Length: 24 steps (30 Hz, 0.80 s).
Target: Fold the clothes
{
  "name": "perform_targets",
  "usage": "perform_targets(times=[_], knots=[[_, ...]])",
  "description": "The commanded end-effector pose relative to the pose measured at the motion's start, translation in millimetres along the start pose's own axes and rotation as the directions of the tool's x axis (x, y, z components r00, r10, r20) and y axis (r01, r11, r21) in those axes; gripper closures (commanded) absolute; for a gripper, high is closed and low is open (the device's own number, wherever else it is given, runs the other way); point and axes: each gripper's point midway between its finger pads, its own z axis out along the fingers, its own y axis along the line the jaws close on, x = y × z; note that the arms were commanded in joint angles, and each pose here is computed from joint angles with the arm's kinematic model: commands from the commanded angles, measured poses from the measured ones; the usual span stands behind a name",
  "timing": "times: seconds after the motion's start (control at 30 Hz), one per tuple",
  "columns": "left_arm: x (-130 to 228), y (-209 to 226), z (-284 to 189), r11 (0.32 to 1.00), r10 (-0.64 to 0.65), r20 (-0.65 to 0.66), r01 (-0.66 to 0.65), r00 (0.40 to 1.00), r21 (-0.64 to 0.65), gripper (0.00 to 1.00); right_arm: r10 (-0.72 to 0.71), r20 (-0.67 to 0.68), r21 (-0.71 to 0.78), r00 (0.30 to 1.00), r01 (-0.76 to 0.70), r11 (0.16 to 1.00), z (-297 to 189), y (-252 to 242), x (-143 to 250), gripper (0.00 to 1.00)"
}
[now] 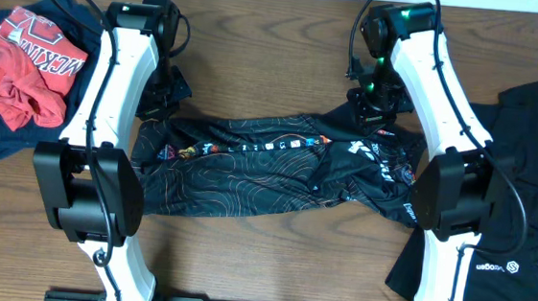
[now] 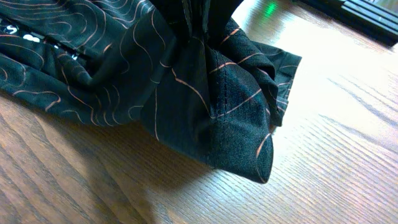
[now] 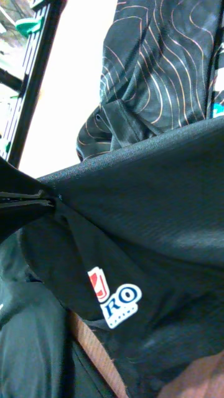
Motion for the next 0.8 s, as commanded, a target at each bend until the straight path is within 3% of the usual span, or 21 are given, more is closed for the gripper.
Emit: perform_targets(times=[0.0, 0.57, 0.6, 0.63, 0.77], knots=[[-4, 12, 2, 0.998, 0.0, 0.021, 0.001, 1.0, -0.065, 0.94, 0.046, -0.018, -0.01, 0.999, -0.046, 0.999, 2, 0, 7, 0.99], [-7, 18, 4, 0.995, 0.001, 0.04, 0.003, 0.999, -0.101, 0.94, 0.204, -0.231, 0.031, 0.951, -0.202, 0.979, 78, -27, 46, 0.99], [-7, 18, 4, 0.995, 0.001, 0.04, 0.003, 0.999, -0.101, 0.94, 0.21, -0.249, 0.031, 0.945, -0.209, 0.977, 83, -29, 51, 0.9], [-7, 18, 4, 0.995, 0.001, 0.04, 0.003, 0.999, -0.1, 0.94, 0.214, -0.259, 0.031, 0.942, -0.214, 0.976, 88, -32, 54, 0.75], [-10, 16, 4, 0.996, 0.0, 0.051, 0.005, 0.999, -0.094, 0.93, 0.225, -0.223, 0.036, 0.949, -0.222, 0.974, 93, -41, 46, 0.48]])
